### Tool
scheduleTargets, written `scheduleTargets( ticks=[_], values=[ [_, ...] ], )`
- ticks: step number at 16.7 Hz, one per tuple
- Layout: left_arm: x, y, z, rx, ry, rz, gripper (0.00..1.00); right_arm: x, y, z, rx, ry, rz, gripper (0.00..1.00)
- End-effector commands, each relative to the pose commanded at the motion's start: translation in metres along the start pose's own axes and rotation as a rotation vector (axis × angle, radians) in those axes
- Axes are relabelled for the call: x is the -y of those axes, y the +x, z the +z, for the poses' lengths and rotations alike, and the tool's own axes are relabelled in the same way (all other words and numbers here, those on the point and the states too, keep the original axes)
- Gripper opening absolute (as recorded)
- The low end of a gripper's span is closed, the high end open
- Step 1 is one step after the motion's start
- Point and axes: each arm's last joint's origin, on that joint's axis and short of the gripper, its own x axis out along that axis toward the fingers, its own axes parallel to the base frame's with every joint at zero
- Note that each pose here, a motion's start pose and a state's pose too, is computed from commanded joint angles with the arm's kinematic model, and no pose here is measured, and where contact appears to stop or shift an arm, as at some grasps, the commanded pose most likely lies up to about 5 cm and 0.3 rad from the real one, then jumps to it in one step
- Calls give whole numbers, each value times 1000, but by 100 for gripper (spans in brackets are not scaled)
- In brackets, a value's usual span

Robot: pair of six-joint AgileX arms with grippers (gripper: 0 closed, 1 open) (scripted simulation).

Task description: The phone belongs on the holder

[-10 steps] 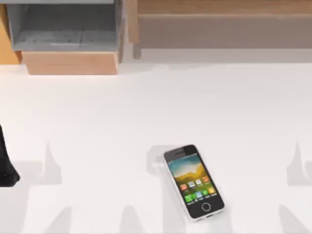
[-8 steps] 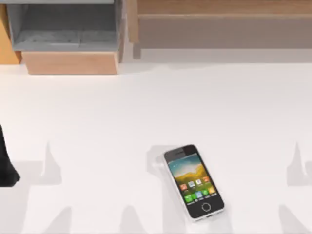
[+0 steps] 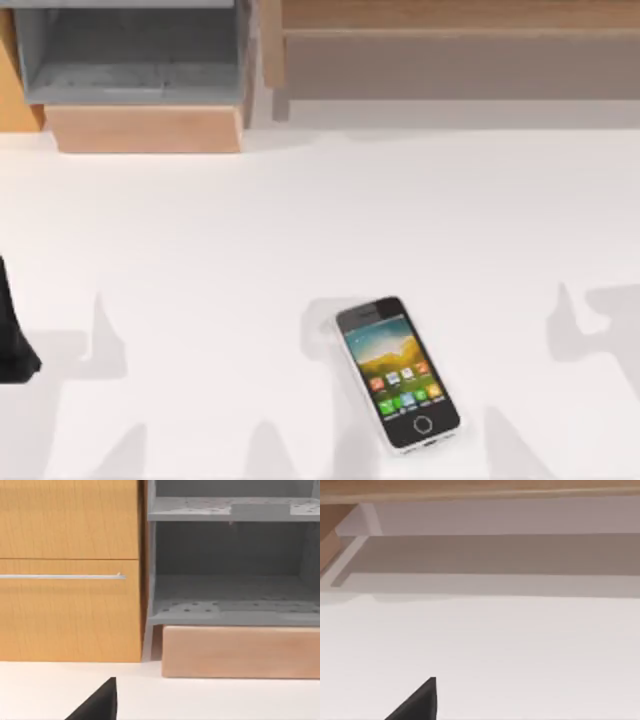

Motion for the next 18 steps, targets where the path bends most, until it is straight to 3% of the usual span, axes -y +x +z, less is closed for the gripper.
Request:
scheduleTargets(
  ticks=[5,11,14,18],
  values=[
    [0,0,0,0,0,0,100,-43,57,42,-476,8,95,100],
    [0,0,0,0,0,0,100,-129,152,20,-1045,-105,83,100],
    [0,0,0,0,0,0,100,-170,179,-1,-1198,-168,62,100],
    [0,0,0,0,0,0,100,-206,193,-14,-1276,-214,55,100]
  ],
)
